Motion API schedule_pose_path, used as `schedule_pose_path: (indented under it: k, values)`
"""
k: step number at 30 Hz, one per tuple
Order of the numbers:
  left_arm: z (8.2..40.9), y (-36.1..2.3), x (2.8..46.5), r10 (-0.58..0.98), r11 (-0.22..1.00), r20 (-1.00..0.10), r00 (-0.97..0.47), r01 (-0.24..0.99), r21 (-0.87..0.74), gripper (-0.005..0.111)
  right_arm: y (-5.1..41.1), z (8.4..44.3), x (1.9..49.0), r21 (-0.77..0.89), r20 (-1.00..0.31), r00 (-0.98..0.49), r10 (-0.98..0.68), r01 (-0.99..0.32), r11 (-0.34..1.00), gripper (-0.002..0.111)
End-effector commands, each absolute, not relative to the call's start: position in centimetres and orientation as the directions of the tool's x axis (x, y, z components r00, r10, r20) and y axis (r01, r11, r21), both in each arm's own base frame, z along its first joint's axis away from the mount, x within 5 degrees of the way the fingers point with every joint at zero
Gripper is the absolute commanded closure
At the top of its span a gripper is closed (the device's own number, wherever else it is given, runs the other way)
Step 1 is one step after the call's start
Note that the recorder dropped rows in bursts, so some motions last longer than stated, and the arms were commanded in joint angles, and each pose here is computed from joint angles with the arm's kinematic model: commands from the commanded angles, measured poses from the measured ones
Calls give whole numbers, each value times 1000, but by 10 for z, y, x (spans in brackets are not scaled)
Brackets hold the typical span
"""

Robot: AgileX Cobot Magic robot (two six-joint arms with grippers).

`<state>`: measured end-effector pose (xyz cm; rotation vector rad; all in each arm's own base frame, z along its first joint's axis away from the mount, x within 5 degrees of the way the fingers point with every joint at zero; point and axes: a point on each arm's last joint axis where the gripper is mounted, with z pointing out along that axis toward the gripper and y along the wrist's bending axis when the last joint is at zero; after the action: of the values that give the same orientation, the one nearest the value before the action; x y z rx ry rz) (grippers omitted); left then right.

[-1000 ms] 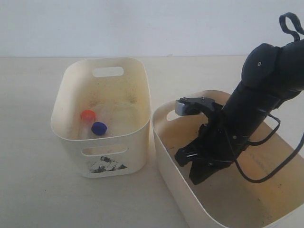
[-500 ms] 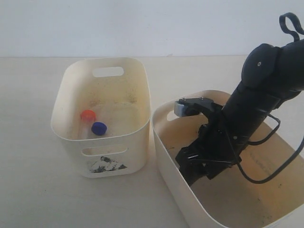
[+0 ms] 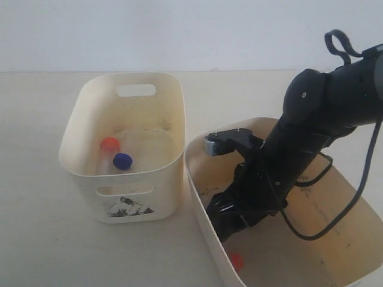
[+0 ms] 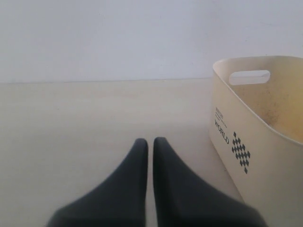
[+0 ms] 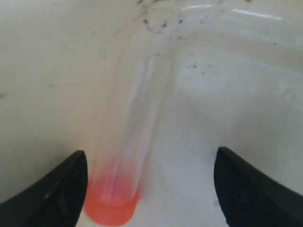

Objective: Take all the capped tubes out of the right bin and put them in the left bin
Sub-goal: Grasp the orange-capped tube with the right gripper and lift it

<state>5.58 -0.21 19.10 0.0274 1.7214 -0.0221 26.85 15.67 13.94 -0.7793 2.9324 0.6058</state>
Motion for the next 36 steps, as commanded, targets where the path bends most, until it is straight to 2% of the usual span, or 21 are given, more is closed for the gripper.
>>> schedule_pose_path:
  k: [1,4,7,11,16,19,28,36]
  values:
    - [193,-2,56,-2,1000,-990,-139,28,-6,102,157,118,274,333,-116,-897,-426,-439,834,38]
    - [193,-2,56,-2,1000,-990,-139,28,-6,102,156,100,276,325,-73,-914,-399,-400,857,47]
    - [193,-2,56,-2,1000,-990,-139,28,-6,102,155,88,276,317,-43,-928,-369,-363,876,67]
    - [193,-2,56,-2,1000,-990,-139,28,-6,102,155,88,278,302,-42,-932,-360,-356,885,109]
    - [193,-2,56,-2,1000,-990,-139,28,-6,102,155,95,284,297,-48,-924,-379,-375,878,108]
    - [193,-2,56,-2,1000,-990,-139,28,-6,102,155,112,287,286,-60,-921,-384,-384,878,108]
    - [193,-2,56,-2,1000,-990,-139,28,-6,102,145,197,288,181,-266,-887,-378,-431,884,108]
    - [193,-2,56,-2,1000,-990,-139,28,-6,102,139,243,273,173,-391,-846,-362,-454,874,108]
